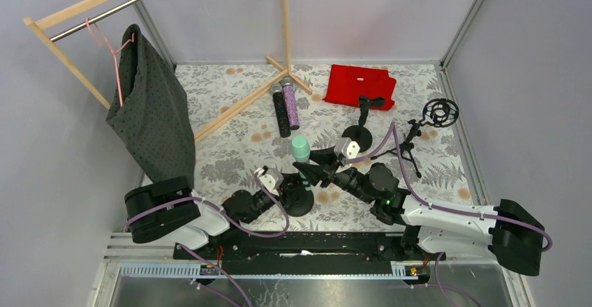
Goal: Attach the microphones to the stand
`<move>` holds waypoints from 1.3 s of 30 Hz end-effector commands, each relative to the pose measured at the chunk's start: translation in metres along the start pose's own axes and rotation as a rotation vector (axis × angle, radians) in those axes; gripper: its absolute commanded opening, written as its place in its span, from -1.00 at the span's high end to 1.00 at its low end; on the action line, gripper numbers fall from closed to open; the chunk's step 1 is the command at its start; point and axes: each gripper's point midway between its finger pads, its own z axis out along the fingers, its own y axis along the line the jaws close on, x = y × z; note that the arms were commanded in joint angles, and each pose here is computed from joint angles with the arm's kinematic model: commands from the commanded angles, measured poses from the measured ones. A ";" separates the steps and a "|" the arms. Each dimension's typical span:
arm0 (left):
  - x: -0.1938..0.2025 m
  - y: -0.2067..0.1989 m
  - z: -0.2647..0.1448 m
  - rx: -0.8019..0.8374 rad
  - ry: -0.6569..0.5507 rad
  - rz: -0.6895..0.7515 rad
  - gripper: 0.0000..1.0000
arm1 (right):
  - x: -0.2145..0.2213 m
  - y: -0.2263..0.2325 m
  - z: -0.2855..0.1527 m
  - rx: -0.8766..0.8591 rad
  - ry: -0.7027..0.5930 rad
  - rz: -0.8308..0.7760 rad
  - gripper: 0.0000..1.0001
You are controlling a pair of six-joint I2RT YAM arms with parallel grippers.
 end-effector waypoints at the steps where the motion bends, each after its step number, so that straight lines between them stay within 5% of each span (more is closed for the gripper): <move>1: 0.020 0.013 0.000 -0.068 0.090 -0.001 0.05 | 0.093 0.002 -0.029 -0.001 0.338 -0.007 1.00; 4: 0.025 0.012 -0.001 -0.067 0.123 -0.003 -0.18 | 0.092 0.002 -0.030 0.004 0.319 0.003 1.00; 11: 0.016 0.015 -0.006 -0.082 0.103 0.003 -0.12 | 0.091 0.002 -0.031 0.000 0.313 -0.003 1.00; 17: 0.016 0.015 -0.002 -0.080 0.101 0.020 0.29 | 0.100 0.004 -0.036 -0.010 0.331 0.002 1.00; 21: 0.015 0.009 0.005 -0.053 0.098 0.019 1.00 | 0.108 0.002 -0.043 -0.006 0.349 0.001 1.00; 39: 0.023 0.010 -0.002 -0.051 0.105 -0.004 1.00 | 0.163 0.002 -0.070 0.000 0.512 0.036 1.00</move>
